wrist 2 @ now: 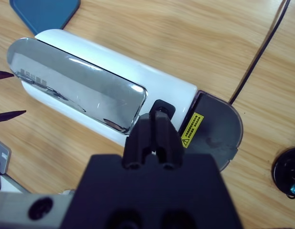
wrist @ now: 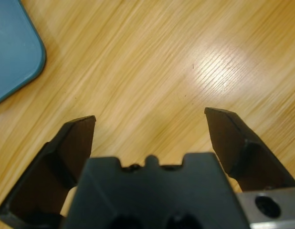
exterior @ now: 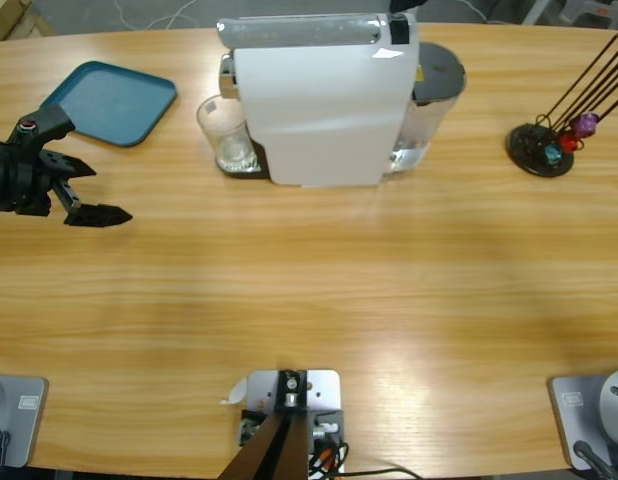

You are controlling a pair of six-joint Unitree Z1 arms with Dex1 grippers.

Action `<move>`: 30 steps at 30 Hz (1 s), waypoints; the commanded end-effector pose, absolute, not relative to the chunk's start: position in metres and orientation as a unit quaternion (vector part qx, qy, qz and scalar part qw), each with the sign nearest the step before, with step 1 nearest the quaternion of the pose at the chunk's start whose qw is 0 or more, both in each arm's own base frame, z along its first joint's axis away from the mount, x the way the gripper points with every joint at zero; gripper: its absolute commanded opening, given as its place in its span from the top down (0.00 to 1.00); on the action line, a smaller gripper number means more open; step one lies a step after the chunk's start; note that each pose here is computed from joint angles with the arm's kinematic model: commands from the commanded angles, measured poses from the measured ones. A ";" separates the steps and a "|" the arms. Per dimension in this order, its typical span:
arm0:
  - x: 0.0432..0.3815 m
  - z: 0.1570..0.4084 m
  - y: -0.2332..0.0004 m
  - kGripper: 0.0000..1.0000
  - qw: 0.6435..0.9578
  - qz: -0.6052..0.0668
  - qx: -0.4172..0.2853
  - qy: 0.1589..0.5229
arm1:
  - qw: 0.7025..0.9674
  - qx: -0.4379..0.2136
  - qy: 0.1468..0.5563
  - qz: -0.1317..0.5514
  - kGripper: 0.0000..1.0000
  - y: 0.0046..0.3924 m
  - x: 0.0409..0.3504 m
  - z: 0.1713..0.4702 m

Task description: Pour coffee

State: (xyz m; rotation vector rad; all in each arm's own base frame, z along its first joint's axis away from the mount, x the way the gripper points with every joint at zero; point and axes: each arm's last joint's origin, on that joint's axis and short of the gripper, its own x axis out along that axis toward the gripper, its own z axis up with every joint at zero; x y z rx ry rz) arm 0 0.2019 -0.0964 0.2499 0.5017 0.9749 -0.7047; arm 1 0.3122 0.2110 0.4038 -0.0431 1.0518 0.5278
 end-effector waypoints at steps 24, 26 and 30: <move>0.199 0.236 -0.092 0.00 0.781 -0.319 0.236 0.482 | 0.860 -0.085 0.387 0.322 0.00 0.201 0.265 0.479; 0.197 0.237 -0.092 0.00 0.782 -0.320 0.237 0.480 | 0.856 -0.087 0.396 0.322 0.00 0.201 0.261 0.477; 0.196 0.238 -0.093 0.00 0.782 -0.322 0.238 0.477 | 0.846 -0.080 0.425 0.311 0.00 0.202 0.260 0.465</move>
